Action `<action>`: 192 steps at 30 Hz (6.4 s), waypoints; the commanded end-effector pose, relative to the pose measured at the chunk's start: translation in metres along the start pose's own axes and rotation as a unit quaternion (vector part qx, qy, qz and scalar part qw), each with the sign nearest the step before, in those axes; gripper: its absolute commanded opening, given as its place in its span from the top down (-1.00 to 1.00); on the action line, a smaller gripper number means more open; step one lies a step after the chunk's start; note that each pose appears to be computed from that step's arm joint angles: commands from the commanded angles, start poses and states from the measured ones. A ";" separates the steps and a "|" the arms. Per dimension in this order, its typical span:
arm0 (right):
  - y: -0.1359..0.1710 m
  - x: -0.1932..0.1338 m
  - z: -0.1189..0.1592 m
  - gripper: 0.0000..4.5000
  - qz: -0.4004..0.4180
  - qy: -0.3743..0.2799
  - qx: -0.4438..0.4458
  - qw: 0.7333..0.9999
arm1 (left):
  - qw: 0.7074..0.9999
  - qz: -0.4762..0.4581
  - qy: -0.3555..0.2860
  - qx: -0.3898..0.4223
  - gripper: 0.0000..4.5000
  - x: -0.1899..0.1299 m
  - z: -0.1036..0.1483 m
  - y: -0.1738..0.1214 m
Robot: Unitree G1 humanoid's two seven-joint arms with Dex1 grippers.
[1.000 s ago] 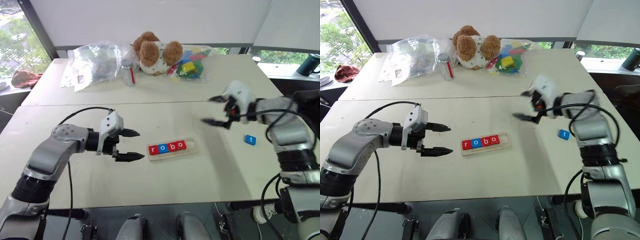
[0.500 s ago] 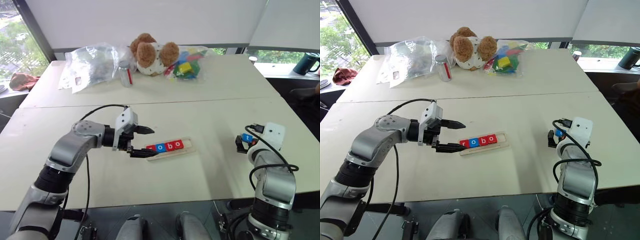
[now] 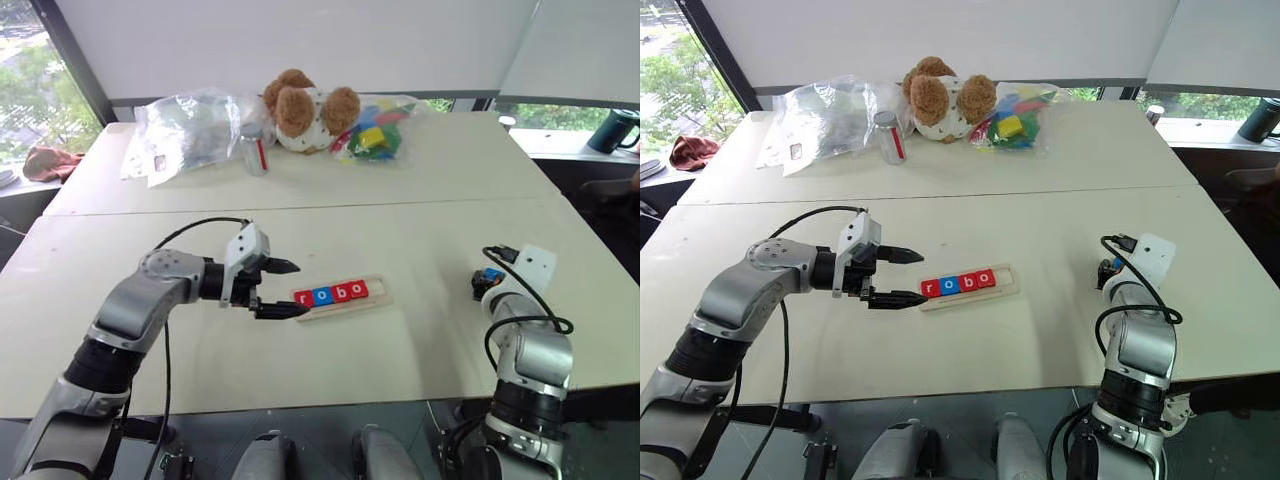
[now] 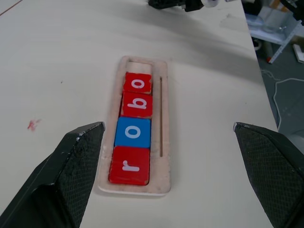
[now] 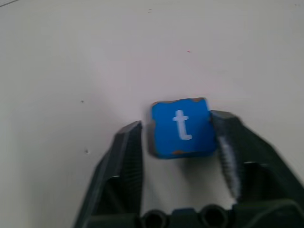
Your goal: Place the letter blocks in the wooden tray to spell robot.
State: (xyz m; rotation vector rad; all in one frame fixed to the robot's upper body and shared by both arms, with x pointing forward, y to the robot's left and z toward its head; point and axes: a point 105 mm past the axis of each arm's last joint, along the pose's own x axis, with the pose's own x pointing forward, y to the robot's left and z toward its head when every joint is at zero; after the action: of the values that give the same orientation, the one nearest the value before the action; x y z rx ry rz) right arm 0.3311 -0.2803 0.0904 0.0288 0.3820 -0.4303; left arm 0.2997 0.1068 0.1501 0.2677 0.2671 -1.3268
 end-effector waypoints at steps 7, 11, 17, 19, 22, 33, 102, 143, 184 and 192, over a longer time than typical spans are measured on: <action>0.015 -0.026 0.015 0.48 0.056 -0.048 -0.038 0.997 | 1.000 0.007 -0.003 0.028 -1.00 -0.008 0.010 0.000; 0.042 -0.069 -0.001 0.48 0.143 -0.046 -0.067 0.986 | 1.000 -0.004 -0.003 0.027 -1.00 -0.006 0.010 -0.001; 0.052 -0.079 -0.027 0.26 0.158 -0.001 -0.051 0.986 | 0.999 -0.024 -0.012 0.026 -1.00 0.003 0.015 0.002; 0.053 -0.078 -0.030 -0.16 0.157 0.001 -0.059 0.986 | 0.999 -0.025 -0.011 0.028 -1.00 0.004 0.016 0.004; 0.051 -0.078 -0.029 -0.85 0.152 -0.002 -0.071 0.986 | 0.999 -0.026 -0.009 0.029 -1.00 0.001 0.016 0.007; 0.055 -0.093 0.027 -0.99 0.414 -0.106 -0.220 0.877 | 0.997 -0.055 0.038 0.030 -1.00 -0.025 0.000 -0.005; 0.133 -0.036 0.036 0.50 0.683 -0.033 -0.539 0.493 | 0.994 0.071 0.072 0.037 -1.00 -0.052 -0.020 -0.002; 0.143 -0.053 0.064 -0.97 0.685 -0.099 -0.502 0.518 | 0.995 0.076 0.062 0.032 -1.00 -0.044 -0.020 0.001; 0.093 -0.023 0.090 -0.97 0.603 -0.087 -0.392 0.689 | 0.993 0.112 0.036 -0.026 -1.00 -0.067 -0.029 -0.002; 0.049 -0.047 0.040 -0.97 0.529 -0.028 -0.240 0.813 | 0.978 0.185 0.023 -0.093 -1.00 -0.087 -0.058 0.012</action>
State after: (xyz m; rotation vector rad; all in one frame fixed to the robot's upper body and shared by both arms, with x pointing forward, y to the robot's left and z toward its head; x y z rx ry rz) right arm 0.3262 -0.2201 0.1215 -0.2656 0.4308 0.8481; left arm 0.2856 0.2052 0.1164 0.1800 0.4044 -0.9458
